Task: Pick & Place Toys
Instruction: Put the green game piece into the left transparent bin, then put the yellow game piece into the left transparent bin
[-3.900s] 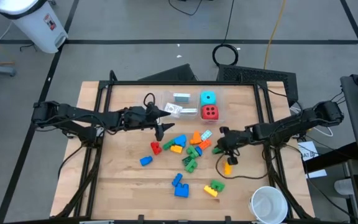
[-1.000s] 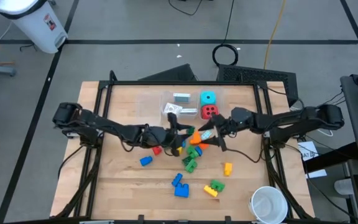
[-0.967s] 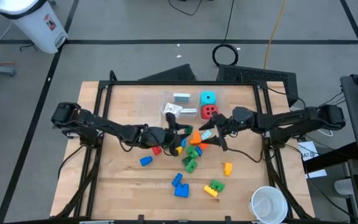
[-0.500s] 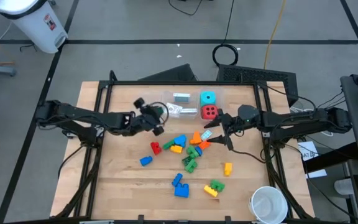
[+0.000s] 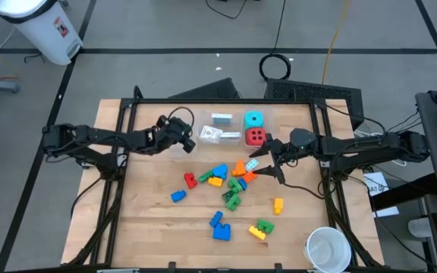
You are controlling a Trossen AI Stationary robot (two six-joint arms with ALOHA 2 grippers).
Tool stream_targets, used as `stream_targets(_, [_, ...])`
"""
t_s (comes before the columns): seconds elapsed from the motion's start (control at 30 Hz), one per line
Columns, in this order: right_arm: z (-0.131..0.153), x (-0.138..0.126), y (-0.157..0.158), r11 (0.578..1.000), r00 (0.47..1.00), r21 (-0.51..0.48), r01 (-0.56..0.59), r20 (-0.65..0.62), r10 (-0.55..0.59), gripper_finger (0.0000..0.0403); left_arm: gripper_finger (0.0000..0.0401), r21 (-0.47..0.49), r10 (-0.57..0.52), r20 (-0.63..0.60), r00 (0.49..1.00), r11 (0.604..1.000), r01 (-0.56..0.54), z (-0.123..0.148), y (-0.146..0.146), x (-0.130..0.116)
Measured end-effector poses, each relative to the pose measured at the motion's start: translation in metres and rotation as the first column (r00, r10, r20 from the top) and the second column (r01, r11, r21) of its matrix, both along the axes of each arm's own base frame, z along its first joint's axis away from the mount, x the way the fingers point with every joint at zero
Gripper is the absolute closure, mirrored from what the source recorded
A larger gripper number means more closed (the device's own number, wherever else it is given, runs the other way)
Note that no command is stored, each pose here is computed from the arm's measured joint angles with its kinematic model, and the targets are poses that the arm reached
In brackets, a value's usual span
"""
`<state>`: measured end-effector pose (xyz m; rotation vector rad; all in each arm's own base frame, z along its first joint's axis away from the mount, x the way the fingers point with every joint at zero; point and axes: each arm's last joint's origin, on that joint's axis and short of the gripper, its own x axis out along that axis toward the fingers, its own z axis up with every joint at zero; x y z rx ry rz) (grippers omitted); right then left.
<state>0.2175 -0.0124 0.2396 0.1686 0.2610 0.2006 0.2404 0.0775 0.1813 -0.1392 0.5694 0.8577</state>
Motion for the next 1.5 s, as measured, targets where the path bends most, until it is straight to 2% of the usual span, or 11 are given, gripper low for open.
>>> stream_targets(0.13, [0.000, 0.000, 0.005, 1.000, 1.000, -0.008, -0.025, 0.002, 0.025, 0.0120, 0.0201, -0.046, 0.068, 0.050, 0.996, 0.997, -0.065, 0.000, 0.008, -0.003])
stream_targets(0.3, [-0.001, 0.000, 0.023, 0.987, 0.991, -0.088, -0.132, 0.004, 0.133, 0.0120, 0.0124, -0.078, 0.059, 0.041, 0.997, 0.995, -0.055, -0.002, 0.014, -0.005])
stream_targets(0.4, [-0.004, -0.002, 0.039, 0.975, 0.979, -0.091, -0.203, -0.026, 0.202, 0.0120, 0.0080, -0.085, 0.077, 0.018, 0.997, 0.994, -0.075, -0.003, 0.018, -0.008])
stream_targets(0.5, [-0.012, -0.008, 0.055, 0.972, 0.972, -0.095, -0.216, -0.120, 0.204, 0.0120, 0.0046, -0.104, 0.066, 0.011, 0.998, 0.992, -0.064, -0.004, 0.019, -0.010])
stream_targets(0.6, [-0.026, -0.017, 0.071, 0.971, 0.955, -0.154, -0.181, -0.265, 0.136, 0.0120, 0.0025, -0.117, 0.053, 0.017, 0.998, 0.992, -0.050, -0.004, 0.020, -0.009])
stream_targets(0.73, [-0.040, -0.036, 0.090, 0.964, 0.899, -0.202, -0.176, -0.432, 0.074, 0.0120, 0.0015, -0.117, 0.052, 0.017, 0.998, 0.992, -0.050, -0.004, 0.020, -0.009])
stream_targets(0.9, [-0.049, -0.053, 0.108, 0.960, 0.860, -0.205, -0.190, -0.506, 0.062, 0.0120, 0.0020, -0.135, 0.071, 0.037, 0.997, 0.989, -0.065, -0.004, 0.019, -0.009])
stream_targets(1.07, [-0.069, -0.068, 0.114, 0.926, 0.828, -0.271, -0.264, -0.556, 0.073, 0.0120, 0.0021, -0.160, 0.100, 0.066, 0.993, 0.983, -0.088, -0.004, 0.020, -0.009])
stream_targets(1.23, [-0.095, -0.072, 0.111, 0.850, 0.798, -0.370, -0.376, -0.595, 0.094, 0.0124, 0.0022, -0.170, 0.110, 0.076, 0.991, 0.981, -0.096, -0.004, 0.020, -0.009])
stream_targets(1.33, [-0.105, -0.069, 0.111, 0.817, 0.812, -0.411, -0.405, -0.572, 0.116, 0.0129, 0.0025, -0.183, 0.125, 0.090, 0.988, 0.977, -0.107, -0.004, 0.020, -0.009])
stream_targets(1.5, [-0.106, -0.054, 0.112, 0.763, 0.898, -0.540, -0.354, -0.424, 0.116, 0.0140, 0.0023, -0.182, 0.124, 0.089, 0.988, 0.978, -0.106, -0.004, 0.019, -0.009])
